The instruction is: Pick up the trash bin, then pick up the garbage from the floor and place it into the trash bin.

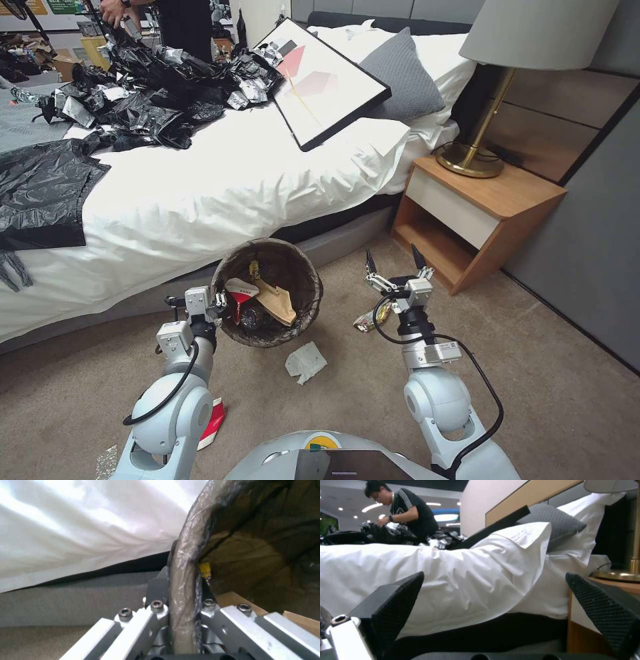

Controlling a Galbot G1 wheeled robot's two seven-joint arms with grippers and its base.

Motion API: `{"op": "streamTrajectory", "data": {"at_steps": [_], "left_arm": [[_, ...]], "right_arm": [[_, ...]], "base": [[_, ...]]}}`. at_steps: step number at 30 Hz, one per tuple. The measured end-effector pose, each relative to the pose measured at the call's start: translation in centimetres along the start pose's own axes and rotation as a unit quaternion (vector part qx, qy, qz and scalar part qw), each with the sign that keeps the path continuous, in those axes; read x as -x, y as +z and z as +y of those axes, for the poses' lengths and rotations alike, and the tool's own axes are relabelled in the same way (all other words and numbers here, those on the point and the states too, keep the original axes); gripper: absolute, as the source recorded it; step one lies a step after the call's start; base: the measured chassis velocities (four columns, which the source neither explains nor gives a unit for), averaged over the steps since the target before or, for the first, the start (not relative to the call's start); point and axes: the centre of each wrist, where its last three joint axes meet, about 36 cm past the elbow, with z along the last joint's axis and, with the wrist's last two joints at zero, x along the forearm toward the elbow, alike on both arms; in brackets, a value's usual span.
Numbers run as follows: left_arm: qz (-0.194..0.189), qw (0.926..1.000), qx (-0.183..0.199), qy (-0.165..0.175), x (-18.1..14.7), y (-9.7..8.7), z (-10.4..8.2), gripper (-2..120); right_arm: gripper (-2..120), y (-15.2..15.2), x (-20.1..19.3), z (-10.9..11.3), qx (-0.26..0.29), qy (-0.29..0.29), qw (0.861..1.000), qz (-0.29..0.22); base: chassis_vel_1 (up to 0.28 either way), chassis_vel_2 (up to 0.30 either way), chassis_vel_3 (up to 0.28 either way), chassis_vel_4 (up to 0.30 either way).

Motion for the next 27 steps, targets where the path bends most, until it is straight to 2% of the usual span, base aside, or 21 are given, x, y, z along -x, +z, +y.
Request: {"op": "streamTrajectory", "data": {"at_steps": [9, 27], "left_arm": [[-0.007, 1.0, 0.001, -0.002, 0.22, 0.19, 0.08, 4], [-0.007, 1.0, 0.002, 0.001, 0.04, 0.2, 0.07, 4]], "right_arm": [[100, -0.01, 0.01, 0.09, 0.006, 0.004, 1.0, 0.012], [100, 0.01, 0.39, 0.05, 0.007, 0.005, 1.0, 0.004]], "base": [[0.0, 0.0, 0.0, 0.0], [0.0, 0.0, 0.0, 0.0]]}}
